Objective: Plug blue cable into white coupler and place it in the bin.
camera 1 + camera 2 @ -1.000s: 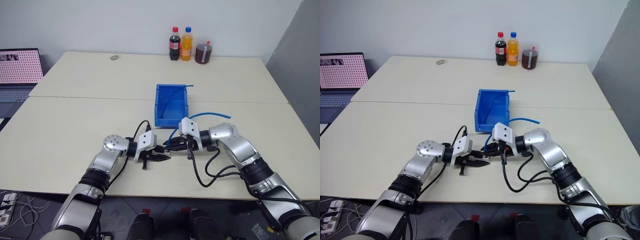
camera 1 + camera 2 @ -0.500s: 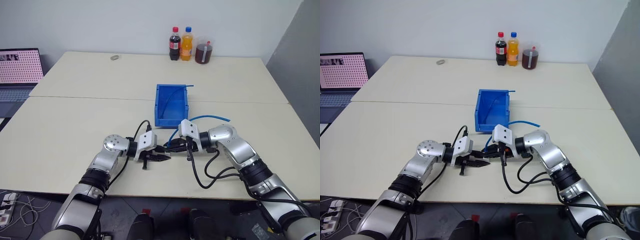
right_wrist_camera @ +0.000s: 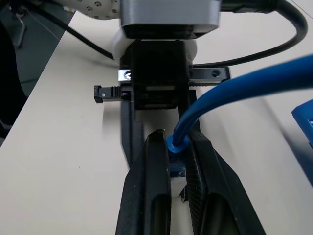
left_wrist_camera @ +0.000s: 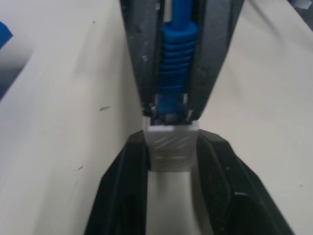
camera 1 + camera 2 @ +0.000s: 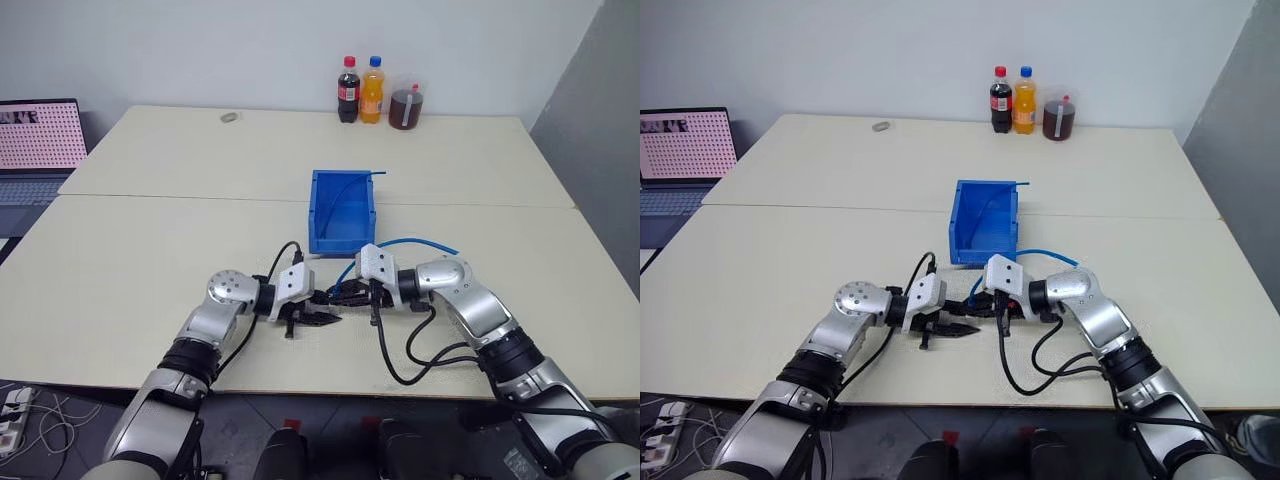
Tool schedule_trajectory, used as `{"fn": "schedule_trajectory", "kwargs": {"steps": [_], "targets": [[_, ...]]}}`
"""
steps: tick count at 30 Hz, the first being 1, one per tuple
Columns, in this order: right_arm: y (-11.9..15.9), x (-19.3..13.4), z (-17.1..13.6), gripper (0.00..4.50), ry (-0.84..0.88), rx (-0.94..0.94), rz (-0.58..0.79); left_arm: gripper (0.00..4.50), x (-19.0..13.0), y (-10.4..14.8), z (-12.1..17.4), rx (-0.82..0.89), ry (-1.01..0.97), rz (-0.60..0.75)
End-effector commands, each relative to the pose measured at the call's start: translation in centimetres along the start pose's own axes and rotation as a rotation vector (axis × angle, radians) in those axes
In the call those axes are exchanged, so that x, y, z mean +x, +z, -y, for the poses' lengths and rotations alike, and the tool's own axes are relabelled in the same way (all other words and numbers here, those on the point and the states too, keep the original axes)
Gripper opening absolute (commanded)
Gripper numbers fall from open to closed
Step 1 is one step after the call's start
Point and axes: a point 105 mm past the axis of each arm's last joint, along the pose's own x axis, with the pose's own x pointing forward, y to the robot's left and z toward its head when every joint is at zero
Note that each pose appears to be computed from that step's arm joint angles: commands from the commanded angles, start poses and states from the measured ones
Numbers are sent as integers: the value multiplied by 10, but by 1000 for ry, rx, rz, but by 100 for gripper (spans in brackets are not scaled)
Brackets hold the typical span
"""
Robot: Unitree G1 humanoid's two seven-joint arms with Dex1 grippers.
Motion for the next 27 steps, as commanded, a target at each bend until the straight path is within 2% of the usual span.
{"fn": "schedule_trajectory", "kwargs": {"steps": [1,5,8,10,12,17,19,20,27], "targets": [[8,-15,11,18,-85,184,47,243,-11,27,-3,4,59,85],[53,-28,14,18,-76,352,175,337,-40,52,-8,-19,210,143],[86,-40,34,18,-94,489,262,397,-63,66,-8,-33,342,160],[97,-45,52,18,-125,543,273,439,-76,78,-8,-45,435,188],[106,-45,67,18,-130,590,278,449,-84,88,-5,-54,518,211],[98,-37,122,18,-343,692,208,449,-88,97,9,-110,657,253],[87,-37,140,85,-458,729,180,450,-85,94,14,-138,692,257],[84,-36,145,104,-484,738,172,450,-83,93,17,-149,702,257],[91,-34,153,265,-509,655,144,450,-84,90,24,-174,745,256]]}}
